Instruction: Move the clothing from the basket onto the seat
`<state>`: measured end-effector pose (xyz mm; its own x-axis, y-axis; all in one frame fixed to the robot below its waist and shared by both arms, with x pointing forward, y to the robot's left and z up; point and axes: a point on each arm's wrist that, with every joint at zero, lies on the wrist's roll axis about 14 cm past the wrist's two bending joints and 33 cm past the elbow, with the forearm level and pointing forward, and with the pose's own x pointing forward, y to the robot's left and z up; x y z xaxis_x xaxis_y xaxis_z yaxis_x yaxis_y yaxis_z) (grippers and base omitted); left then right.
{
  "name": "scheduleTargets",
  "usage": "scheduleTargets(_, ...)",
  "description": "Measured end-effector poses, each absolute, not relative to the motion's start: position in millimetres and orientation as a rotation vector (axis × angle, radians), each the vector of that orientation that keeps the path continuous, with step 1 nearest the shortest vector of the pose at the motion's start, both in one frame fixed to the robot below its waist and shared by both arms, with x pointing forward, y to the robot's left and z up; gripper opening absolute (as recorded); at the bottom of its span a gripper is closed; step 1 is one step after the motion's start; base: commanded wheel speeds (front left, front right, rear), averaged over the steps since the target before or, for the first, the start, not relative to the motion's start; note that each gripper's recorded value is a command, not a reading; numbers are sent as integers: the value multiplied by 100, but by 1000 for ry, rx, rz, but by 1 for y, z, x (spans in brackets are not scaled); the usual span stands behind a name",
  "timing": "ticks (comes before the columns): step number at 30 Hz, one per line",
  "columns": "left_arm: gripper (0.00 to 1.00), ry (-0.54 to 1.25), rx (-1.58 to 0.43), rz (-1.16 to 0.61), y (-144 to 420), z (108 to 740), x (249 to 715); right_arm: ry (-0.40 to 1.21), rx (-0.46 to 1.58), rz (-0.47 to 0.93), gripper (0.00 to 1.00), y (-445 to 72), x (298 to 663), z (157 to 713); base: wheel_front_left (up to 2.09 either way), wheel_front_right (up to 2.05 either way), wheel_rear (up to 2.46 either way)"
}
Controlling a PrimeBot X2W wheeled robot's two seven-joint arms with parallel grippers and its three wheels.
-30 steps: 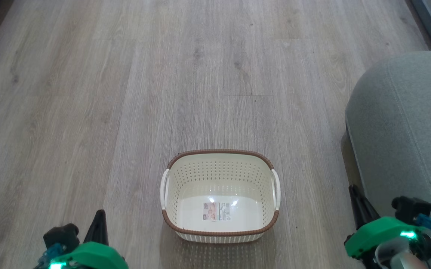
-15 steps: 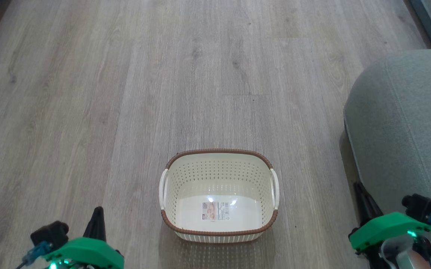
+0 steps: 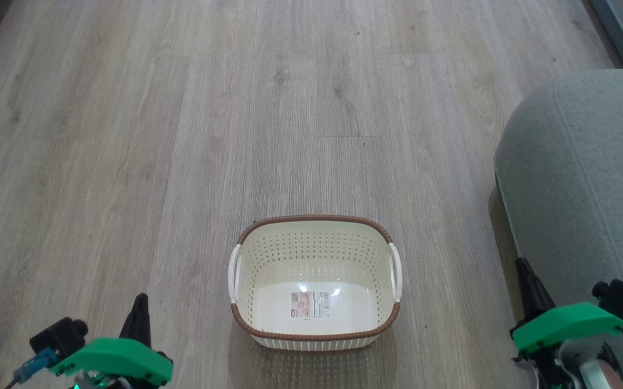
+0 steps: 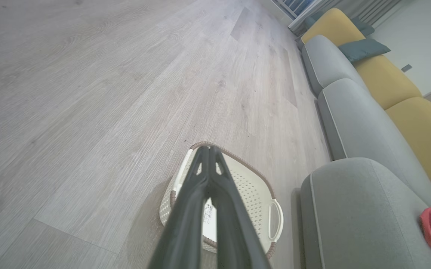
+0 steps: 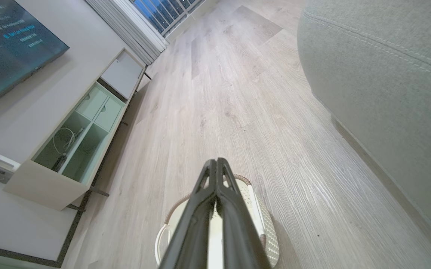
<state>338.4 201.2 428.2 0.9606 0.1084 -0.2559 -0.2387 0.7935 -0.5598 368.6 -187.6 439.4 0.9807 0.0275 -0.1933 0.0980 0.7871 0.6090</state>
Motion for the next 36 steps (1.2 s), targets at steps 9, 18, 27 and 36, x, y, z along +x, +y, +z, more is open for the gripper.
scheduleTargets(9,0,209,-737,188,200,432,343,191,772,-62,0,-190,369,442,0,0,0)
scheduleTargets(18,0,210,-861,190,199,433,345,180,883,-83,0,-194,370,445,0,0,0)
scheduleTargets(27,0,200,-970,184,198,437,350,165,988,-98,0,-197,371,449,0,0,0)
scheduleTargets(36,0,189,-1079,166,195,443,355,150,1093,-105,0,-199,372,454,0,0,0)
